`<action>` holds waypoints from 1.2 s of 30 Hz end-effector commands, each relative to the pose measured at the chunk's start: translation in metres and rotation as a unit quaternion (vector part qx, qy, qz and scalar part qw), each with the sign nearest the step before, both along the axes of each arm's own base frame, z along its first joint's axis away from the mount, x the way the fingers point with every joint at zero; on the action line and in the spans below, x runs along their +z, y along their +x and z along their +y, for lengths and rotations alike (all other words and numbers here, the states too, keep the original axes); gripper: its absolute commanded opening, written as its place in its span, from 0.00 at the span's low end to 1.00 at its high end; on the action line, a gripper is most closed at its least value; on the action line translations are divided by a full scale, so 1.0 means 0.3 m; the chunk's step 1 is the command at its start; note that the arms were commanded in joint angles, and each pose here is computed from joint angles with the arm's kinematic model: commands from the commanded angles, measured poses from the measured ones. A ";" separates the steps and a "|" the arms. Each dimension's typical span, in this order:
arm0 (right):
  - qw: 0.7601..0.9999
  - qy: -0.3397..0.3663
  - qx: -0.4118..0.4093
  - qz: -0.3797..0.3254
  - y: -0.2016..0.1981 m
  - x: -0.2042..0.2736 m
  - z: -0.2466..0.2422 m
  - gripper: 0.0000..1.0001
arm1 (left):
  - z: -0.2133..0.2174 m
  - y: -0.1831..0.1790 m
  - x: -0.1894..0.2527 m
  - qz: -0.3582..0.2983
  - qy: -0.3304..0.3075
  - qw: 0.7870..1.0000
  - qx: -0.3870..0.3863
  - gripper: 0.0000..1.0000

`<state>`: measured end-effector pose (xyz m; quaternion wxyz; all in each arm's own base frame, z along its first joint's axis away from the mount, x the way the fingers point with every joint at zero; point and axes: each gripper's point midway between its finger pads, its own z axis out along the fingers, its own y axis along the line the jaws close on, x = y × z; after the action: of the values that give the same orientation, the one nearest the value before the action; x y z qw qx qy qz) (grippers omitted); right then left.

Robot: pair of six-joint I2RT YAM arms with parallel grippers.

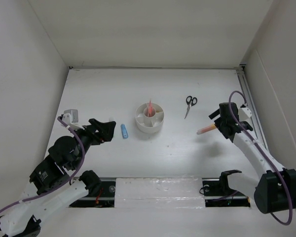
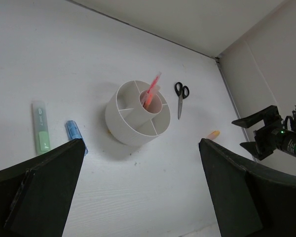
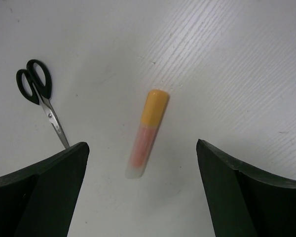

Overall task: Sort the stationery into containers
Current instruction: Pick up the pen from the center of the board.

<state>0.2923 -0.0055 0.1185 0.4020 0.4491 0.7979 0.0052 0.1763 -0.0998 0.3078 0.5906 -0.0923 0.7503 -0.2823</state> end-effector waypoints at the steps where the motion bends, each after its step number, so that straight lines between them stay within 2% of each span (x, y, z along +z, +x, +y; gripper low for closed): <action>1: 0.999 0.028 0.012 -0.020 0.055 -0.007 0.037 0.95 | -0.007 0.000 0.034 -0.019 -0.012 1.000 -0.007 1.00; 10: 0.999 0.046 0.006 -0.010 0.103 -0.066 0.069 0.67 | 0.007 -0.026 0.049 -0.034 -0.023 0.999 -0.016 1.00; 15: 0.997 0.057 -0.002 0.054 0.109 -0.159 0.072 0.62 | 0.002 -0.027 0.056 -0.039 -0.023 0.999 -0.021 1.00; 22: 0.996 0.057 -0.007 0.071 0.127 -0.201 0.075 0.62 | -0.002 -0.037 0.060 -0.043 -0.022 0.998 -0.031 1.00; 27: 0.993 0.056 -0.013 0.106 0.111 -0.257 0.055 0.57 | -0.002 -0.044 0.073 -0.050 -0.030 0.998 -0.035 1.00; 29: 0.992 0.051 -0.009 0.117 0.109 -0.268 0.054 0.47 | 0.004 -0.049 0.079 -0.054 -0.033 0.997 -0.035 1.00; 30: 0.990 0.050 -0.010 0.131 0.095 -0.287 0.053 0.46 | 0.004 -0.049 0.079 -0.054 -0.033 0.997 -0.035 1.00; 36: 0.985 0.051 0.008 0.164 0.096 -0.301 0.052 0.47 | 0.014 -0.059 0.090 -0.061 -0.041 0.997 -0.035 1.00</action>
<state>0.3189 0.0103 0.0248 0.2554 0.4676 0.8460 -0.0225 0.1605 -0.0951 0.3215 0.6068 -0.0761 0.7231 -0.3212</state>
